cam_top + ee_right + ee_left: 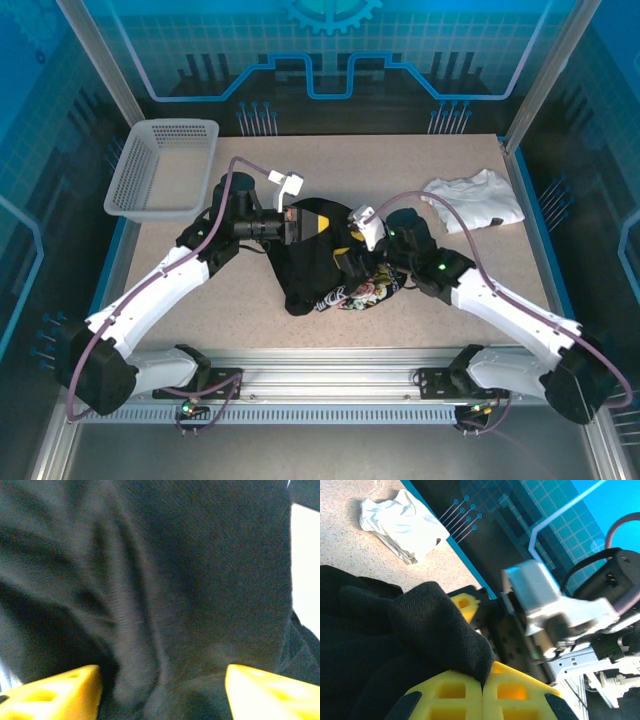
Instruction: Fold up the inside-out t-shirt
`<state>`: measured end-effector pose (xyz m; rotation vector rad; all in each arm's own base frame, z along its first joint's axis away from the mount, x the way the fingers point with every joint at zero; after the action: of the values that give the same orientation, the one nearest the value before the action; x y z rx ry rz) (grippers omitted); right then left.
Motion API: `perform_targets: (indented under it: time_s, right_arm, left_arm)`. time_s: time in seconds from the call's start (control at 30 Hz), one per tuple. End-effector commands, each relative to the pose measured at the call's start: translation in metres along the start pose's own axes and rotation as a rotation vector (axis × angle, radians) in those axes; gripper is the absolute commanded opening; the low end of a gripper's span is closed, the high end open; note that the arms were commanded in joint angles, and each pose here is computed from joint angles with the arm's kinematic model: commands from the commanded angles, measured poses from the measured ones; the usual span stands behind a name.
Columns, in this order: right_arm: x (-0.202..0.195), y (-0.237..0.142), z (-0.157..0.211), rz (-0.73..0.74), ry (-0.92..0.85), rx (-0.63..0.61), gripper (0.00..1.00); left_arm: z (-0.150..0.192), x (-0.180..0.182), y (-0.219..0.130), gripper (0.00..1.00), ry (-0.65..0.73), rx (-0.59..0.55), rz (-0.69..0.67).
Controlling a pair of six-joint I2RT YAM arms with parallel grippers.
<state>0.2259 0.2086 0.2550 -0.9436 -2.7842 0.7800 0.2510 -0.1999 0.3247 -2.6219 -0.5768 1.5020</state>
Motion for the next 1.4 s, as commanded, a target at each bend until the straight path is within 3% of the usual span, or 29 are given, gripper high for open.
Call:
perform_targets:
  time_s: [0.0, 0.1, 0.2, 0.33, 0.5, 0.63, 0.77, 0.93, 1.07, 1.37]
  right_arm:
    - [-0.016, 0.004, -0.023, 0.133, 0.030, -0.007, 0.57]
    - [-0.026, 0.005, -0.012, 0.167, 0.062, 0.047, 0.45]
    - [-0.023, 0.006, -0.006, 0.081, 0.058, 0.035, 0.23]
    - [-0.013, -0.008, -0.016, -0.156, 0.051, -0.057, 0.00]
    - [-0.004, -0.019, -0.036, -0.423, 0.133, -0.232, 0.00]
    - [-0.010, -0.015, -0.044, -0.447, 0.201, -0.282, 0.00]
    - [-0.021, -0.005, -0.031, -0.410, 0.296, -0.248, 0.00]
    - [-0.032, -0.001, -0.028, -0.382, 0.350, -0.245, 0.00]
    - [-0.035, -0.001, -0.028, -0.364, 0.355, -0.244, 0.00]
    - [-0.032, -0.010, -0.030, -0.369, 0.327, -0.284, 0.00]
  left_arm:
    - [-0.005, -0.013, -0.009, 0.00, 0.024, -0.022, 0.016]
    - [-0.005, -0.013, -0.014, 0.00, 0.036, -0.043, -0.014]
    - [-0.008, -0.009, -0.021, 0.00, 0.048, -0.111, -0.102]
    - [-0.016, 0.022, -0.042, 0.00, 0.053, -0.320, -0.477]
    - [-0.025, 0.051, -0.044, 0.02, 0.075, -0.396, -0.711]
    - [-0.026, 0.065, -0.037, 0.20, 0.068, -0.347, -0.794]
    - [-0.008, 0.057, -0.038, 0.42, 0.133, -0.322, -0.845]
    - [0.021, 0.036, -0.039, 0.54, 0.186, -0.289, -0.748]
    - [0.035, 0.033, -0.024, 0.58, 0.104, -0.210, -0.621]
    - [0.019, 0.068, 0.007, 0.68, 0.011, -0.191, -0.712]
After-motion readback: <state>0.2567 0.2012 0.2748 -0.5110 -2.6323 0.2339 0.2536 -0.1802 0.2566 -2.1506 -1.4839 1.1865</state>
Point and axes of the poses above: each hand's point on the last joint's axis, 136 mm out from that joint toward the fingers, its own y axis out along the fingers, its own x axis along the line the jaws close on, z = x × y, the point moved 8 cm from there along -y, back along the fingers, and after that the axes turned 10 degrees about -y, right-handed, at the moved point
